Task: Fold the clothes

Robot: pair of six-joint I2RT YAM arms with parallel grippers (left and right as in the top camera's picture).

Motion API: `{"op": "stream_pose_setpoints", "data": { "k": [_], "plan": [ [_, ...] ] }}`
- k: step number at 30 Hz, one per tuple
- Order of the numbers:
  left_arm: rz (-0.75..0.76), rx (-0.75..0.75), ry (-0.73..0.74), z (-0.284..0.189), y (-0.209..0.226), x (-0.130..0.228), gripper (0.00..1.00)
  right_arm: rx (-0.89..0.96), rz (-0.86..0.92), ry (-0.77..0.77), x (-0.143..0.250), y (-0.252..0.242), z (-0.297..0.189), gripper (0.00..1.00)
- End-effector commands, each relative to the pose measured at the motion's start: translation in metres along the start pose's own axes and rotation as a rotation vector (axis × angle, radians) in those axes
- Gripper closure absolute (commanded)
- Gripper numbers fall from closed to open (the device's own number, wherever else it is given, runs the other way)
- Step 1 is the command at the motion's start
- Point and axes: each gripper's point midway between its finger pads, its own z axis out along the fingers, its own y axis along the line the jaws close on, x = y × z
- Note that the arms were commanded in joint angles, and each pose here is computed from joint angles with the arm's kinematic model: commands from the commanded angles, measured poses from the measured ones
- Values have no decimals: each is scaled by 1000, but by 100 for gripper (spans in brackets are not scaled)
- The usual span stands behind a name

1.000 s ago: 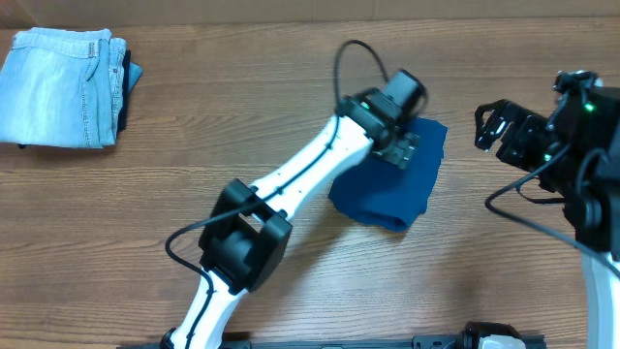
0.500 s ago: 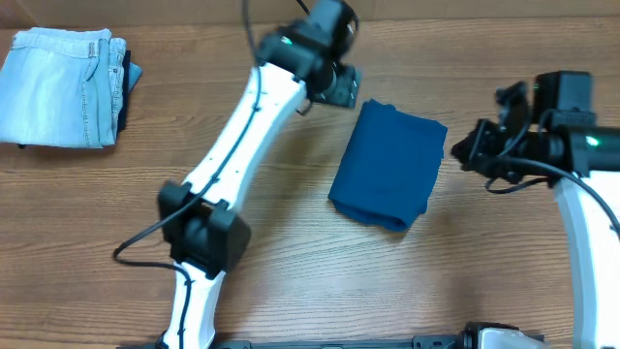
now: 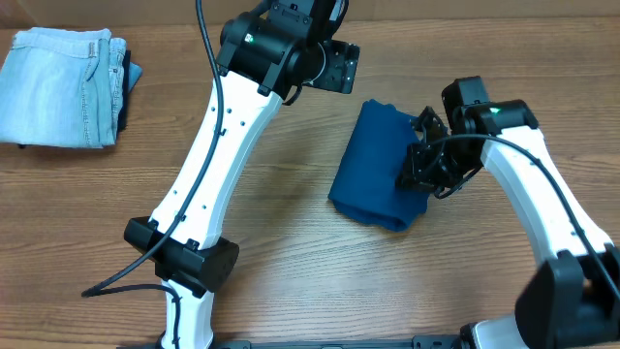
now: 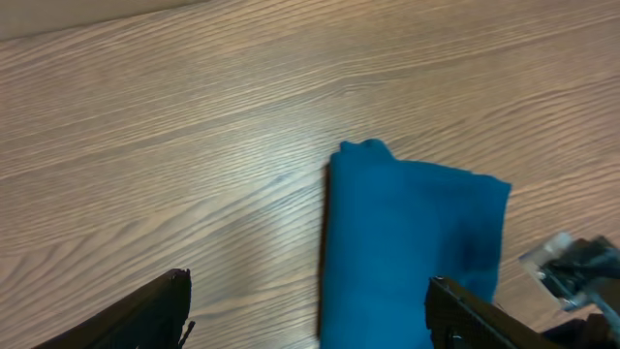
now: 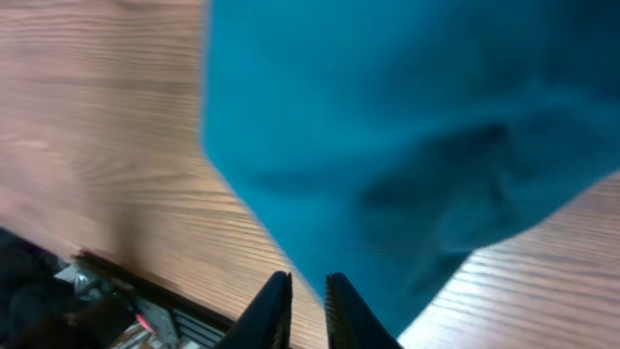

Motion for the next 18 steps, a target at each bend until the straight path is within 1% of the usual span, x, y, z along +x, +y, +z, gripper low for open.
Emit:
{"op": "stream_pose_setpoints", "data": {
  "k": [1, 4, 6, 7, 9, 11, 12, 15, 18],
  "plan": [
    [17, -56, -6, 0, 7, 0, 18, 61, 40, 106, 6, -22, 25, 82],
    [17, -70, -13, -1, 10, -1, 17, 87, 67, 177, 10, -33, 42, 83],
    [17, -71, -12, -1, 10, -1, 17, 146, 84, 205, 11, -47, 50, 85],
    [17, -72, -10, -1, 10, -1, 17, 194, 100, 212, 11, -58, 52, 88],
    [16, -75, -1, -1, 11, 1, 16, 347, 173, 205, 10, -89, 50, 91],
    [17, -77, 8, -1, 12, 4, 16, 508, 256, 162, 6, -120, 40, 93],
    [17, -78, 11, -1, 12, 4, 16, 548, 282, 138, 3, -129, 36, 94],
    [17, -78, 12, -1, 12, 4, 16, 543, 319, 112, -2, -135, 34, 94],
    [17, -79, 12, -1, 12, 5, 16, 465, 300, 109, -5, -125, 36, 93]
  ]
}}
